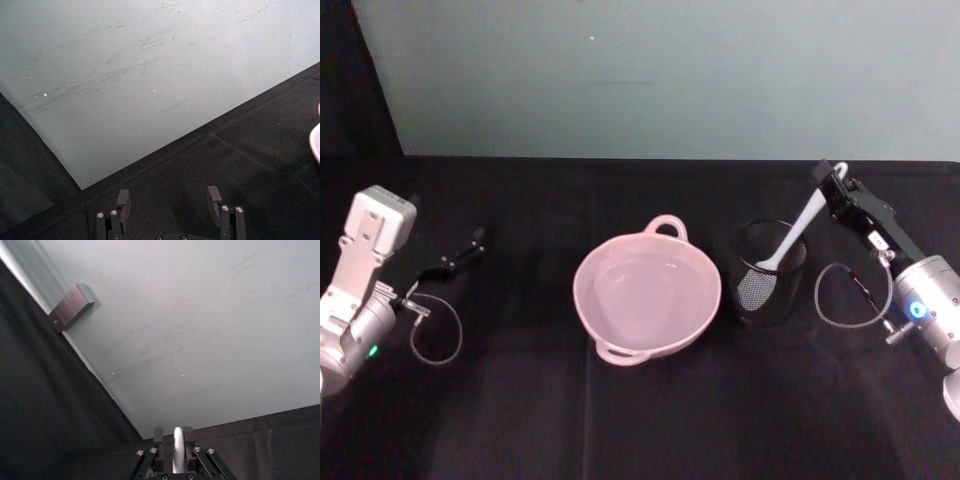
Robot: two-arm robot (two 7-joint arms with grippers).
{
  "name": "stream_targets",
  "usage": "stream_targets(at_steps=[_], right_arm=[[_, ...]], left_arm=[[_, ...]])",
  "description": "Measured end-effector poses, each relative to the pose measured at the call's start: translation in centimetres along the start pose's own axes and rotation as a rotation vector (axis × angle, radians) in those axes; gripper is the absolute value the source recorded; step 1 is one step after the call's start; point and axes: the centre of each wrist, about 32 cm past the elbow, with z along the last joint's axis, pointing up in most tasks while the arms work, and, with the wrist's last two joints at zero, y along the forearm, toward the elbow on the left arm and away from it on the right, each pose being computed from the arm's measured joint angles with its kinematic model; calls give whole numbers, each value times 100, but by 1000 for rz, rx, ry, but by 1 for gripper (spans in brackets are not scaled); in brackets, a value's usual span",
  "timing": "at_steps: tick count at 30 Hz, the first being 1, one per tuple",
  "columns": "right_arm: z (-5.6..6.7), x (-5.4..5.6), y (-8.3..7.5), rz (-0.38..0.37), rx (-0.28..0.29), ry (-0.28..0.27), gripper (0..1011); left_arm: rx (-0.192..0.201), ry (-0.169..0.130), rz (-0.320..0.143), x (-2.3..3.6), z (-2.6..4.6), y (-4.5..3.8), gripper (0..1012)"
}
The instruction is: Use the one hand to pick up the spoon and stir the clear water in the bowl.
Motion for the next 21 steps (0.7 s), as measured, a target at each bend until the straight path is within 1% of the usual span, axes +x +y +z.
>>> stream_targets(at_steps=[2, 4, 6, 8, 10, 11, 13, 14, 16, 17, 19, 20, 21], right_arm=[[-12, 18, -16, -9, 4, 13, 303], [-24, 41, -42, -20, 8, 30, 336], [-28, 61, -77, -31, 7, 41, 421], [-12, 70, -110, -37, -1, 42, 481], [3, 75, -134, -38, -8, 40, 568], [12, 78, -149, -38, -13, 37, 568], [39, 82, -193, -40, -29, 28, 650], [49, 79, -205, -40, -35, 25, 668], [88, 70, -247, -39, -56, 12, 738], [125, 53, -275, -36, -71, 0, 785], [169, 37, -311, -38, -93, -16, 840], [227, 17, -351, -40, -118, -38, 860], [259, 6, -378, -40, -130, -50, 870]], left_arm=[[0, 0, 0, 0, 0, 0, 1011], [0, 0, 0, 0, 0, 0, 1011], [0, 0, 0, 0, 0, 0, 1011], [0, 0, 0, 0, 0, 0, 1011], [0, 0, 0, 0, 0, 0, 1011], [0, 0, 0, 0, 0, 0, 1011], [0, 0, 0, 0, 0, 0, 1011], [0, 0, 0, 0, 0, 0, 1011], [0, 0, 0, 0, 0, 0, 1011], [0, 0, 0, 0, 0, 0, 1011], [0, 0, 0, 0, 0, 0, 1011], [0, 0, 0, 0, 0, 0, 1011], [0, 0, 0, 0, 0, 0, 1011]])
